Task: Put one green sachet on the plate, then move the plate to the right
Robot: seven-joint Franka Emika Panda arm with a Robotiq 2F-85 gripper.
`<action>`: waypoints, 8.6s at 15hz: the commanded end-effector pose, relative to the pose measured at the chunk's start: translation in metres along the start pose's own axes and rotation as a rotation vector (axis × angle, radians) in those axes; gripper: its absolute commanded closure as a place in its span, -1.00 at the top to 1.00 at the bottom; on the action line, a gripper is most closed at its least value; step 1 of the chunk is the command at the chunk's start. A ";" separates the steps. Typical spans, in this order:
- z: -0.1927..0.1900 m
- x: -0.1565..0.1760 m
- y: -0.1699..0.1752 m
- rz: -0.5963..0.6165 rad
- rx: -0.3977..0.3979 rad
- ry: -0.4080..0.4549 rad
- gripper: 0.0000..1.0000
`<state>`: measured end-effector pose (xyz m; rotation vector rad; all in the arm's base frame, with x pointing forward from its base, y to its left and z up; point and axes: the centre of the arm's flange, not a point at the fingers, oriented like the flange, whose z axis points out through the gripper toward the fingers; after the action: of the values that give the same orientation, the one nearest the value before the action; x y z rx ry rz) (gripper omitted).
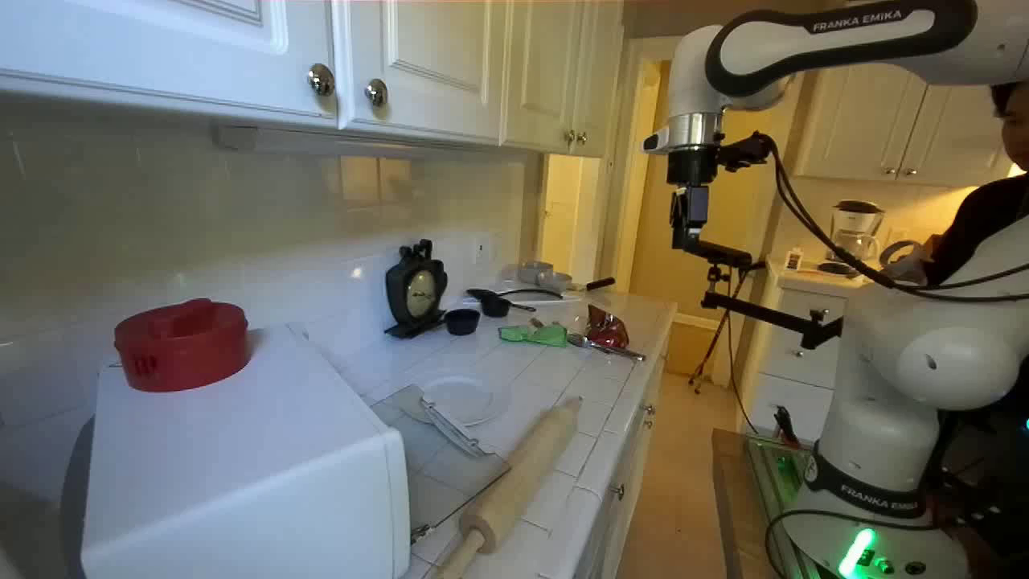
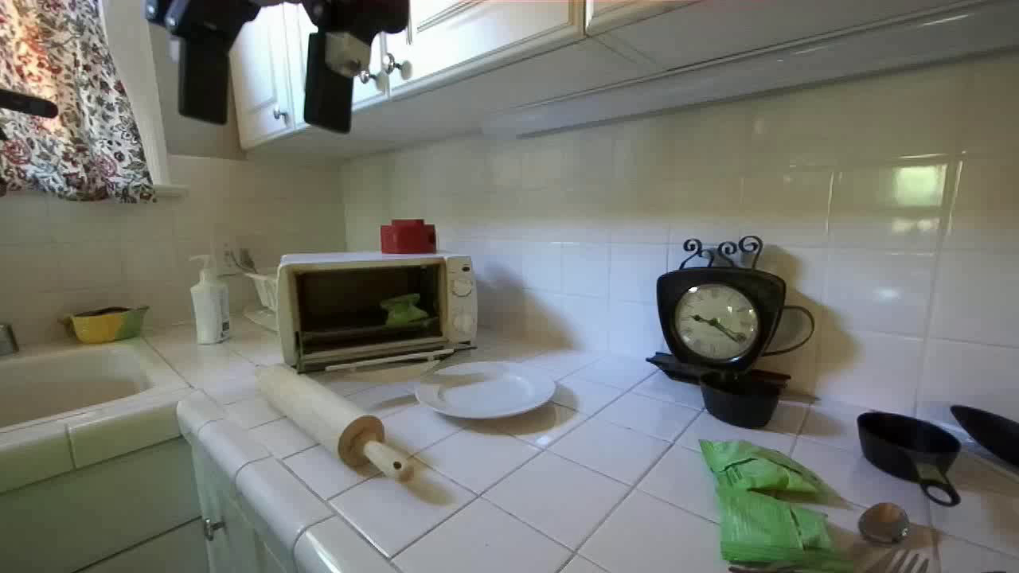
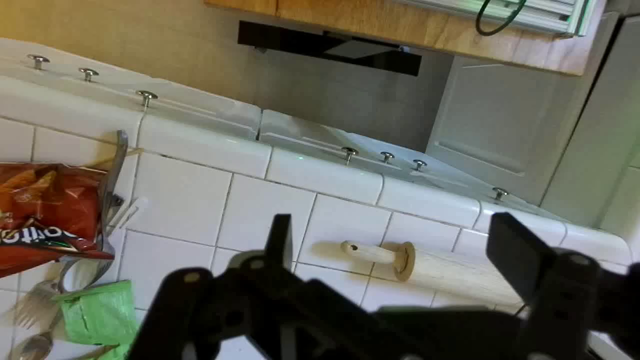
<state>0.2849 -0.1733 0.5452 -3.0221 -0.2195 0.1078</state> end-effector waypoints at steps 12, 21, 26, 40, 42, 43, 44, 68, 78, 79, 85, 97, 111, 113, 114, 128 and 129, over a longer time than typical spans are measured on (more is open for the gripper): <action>0.000 -0.001 0.018 0.023 0.002 0.051 1.00; 0.038 -0.008 0.137 0.387 0.134 0.285 1.00; 0.042 0.017 0.199 0.535 0.027 0.355 1.00; 0.069 0.078 0.261 0.626 -0.058 0.291 1.00; 0.068 0.076 0.263 0.630 -0.059 0.292 1.00; 0.069 0.080 0.264 0.614 -0.059 0.298 1.00; 0.070 0.084 0.268 0.595 -0.067 0.289 1.00; 0.193 0.214 0.286 0.244 -0.090 0.152 1.00; 0.233 0.236 0.303 0.182 -0.055 0.124 1.00; 0.235 0.237 0.305 0.179 -0.052 0.122 1.00; 0.243 0.248 0.304 0.157 -0.053 0.112 0.45; 0.227 0.252 0.293 0.145 -0.080 0.130 -1.00; 0.170 0.263 0.186 -0.236 -0.286 0.101 -1.00; 0.169 0.266 0.171 -0.281 -0.310 0.093 -1.00; 0.172 0.282 0.193 -0.223 -0.272 0.096 -1.00; 0.171 0.372 0.119 -0.392 -0.343 0.058 -1.00; 0.174 0.381 0.106 -0.416 -0.346 0.056 -1.00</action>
<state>0.6291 -0.2323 0.3399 -3.2212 -0.8427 -0.1012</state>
